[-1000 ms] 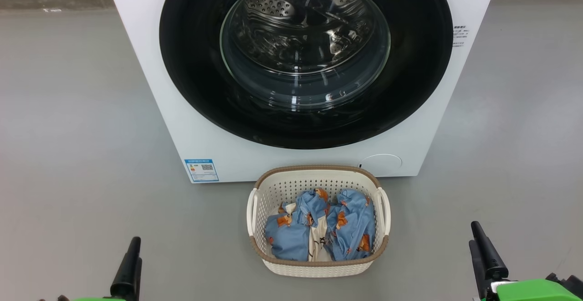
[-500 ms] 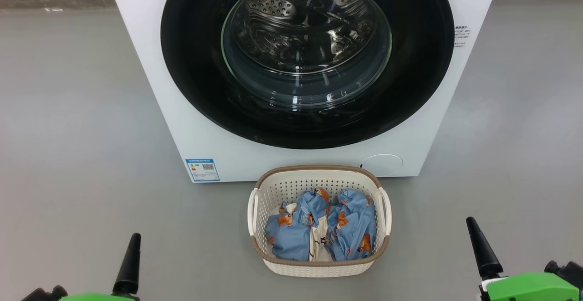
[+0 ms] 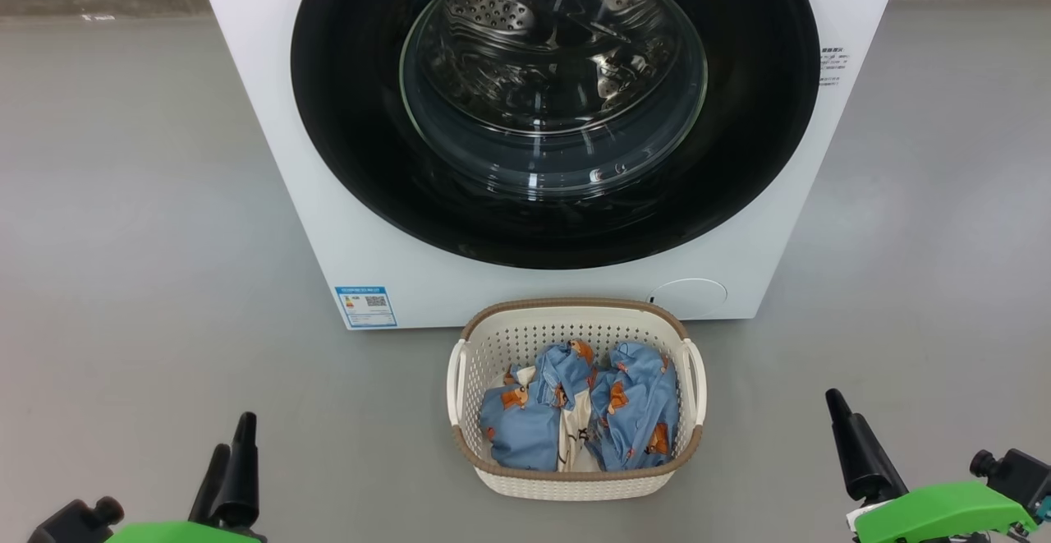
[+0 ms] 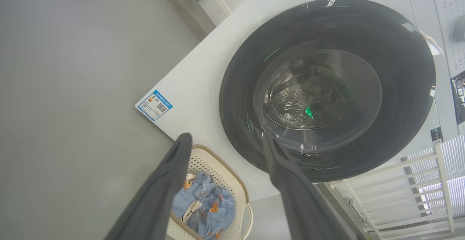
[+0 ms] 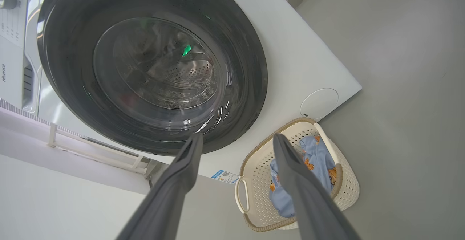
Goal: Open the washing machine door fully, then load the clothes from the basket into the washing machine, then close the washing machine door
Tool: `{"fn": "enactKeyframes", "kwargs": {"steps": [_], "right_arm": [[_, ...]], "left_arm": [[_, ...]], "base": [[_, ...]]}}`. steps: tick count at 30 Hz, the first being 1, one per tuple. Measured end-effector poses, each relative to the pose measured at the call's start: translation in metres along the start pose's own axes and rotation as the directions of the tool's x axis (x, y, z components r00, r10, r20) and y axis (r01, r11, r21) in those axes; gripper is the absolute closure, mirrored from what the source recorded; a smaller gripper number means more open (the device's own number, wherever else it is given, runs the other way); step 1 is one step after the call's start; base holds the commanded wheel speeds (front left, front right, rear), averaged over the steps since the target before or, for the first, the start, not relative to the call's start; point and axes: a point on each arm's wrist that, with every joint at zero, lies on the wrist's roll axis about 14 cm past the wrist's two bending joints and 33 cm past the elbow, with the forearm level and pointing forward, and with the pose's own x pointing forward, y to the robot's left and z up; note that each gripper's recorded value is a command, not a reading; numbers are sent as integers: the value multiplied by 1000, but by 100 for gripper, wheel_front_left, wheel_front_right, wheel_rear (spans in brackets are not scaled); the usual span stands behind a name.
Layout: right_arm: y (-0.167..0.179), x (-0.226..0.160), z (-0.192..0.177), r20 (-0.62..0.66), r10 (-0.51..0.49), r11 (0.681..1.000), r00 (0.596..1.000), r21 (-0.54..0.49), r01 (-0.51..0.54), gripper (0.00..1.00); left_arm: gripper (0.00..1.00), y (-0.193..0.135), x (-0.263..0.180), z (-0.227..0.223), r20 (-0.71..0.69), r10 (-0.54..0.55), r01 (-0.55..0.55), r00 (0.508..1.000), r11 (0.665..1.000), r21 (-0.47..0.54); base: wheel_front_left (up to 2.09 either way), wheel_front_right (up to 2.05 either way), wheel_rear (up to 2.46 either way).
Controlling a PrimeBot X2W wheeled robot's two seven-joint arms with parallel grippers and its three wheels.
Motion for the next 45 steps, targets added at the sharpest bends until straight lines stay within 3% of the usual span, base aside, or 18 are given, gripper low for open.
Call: {"fn": "enactKeyframes", "kwargs": {"steps": [13, 24, 37, 45], "right_arm": [[2, 1, 1, -3, 18, 986, 1000, -167, -18, 0], [5, 1, 1, -6, 41, 952, 999, -304, -41, 0], [7, 2, 5, 3, 66, 889, 998, -454, -57, 0], [6, 2, 15, 31, 76, 840, 997, -540, -48, 0]], "left_arm": [[0, -7, 1, 4, 16, -31, 28, 999, 987, 161], [0, -11, 1, 7, 23, -58, 49, 998, 954, 295], [0, -18, 2, 7, 21, -98, 79, 995, 897, 434], [0, -22, 3, 9, 19, -126, 97, 992, 844, 527]], "base": [[0, 0, 0], [0, 0, 0], [0, 0, 0], [0, 0, 0]]}}
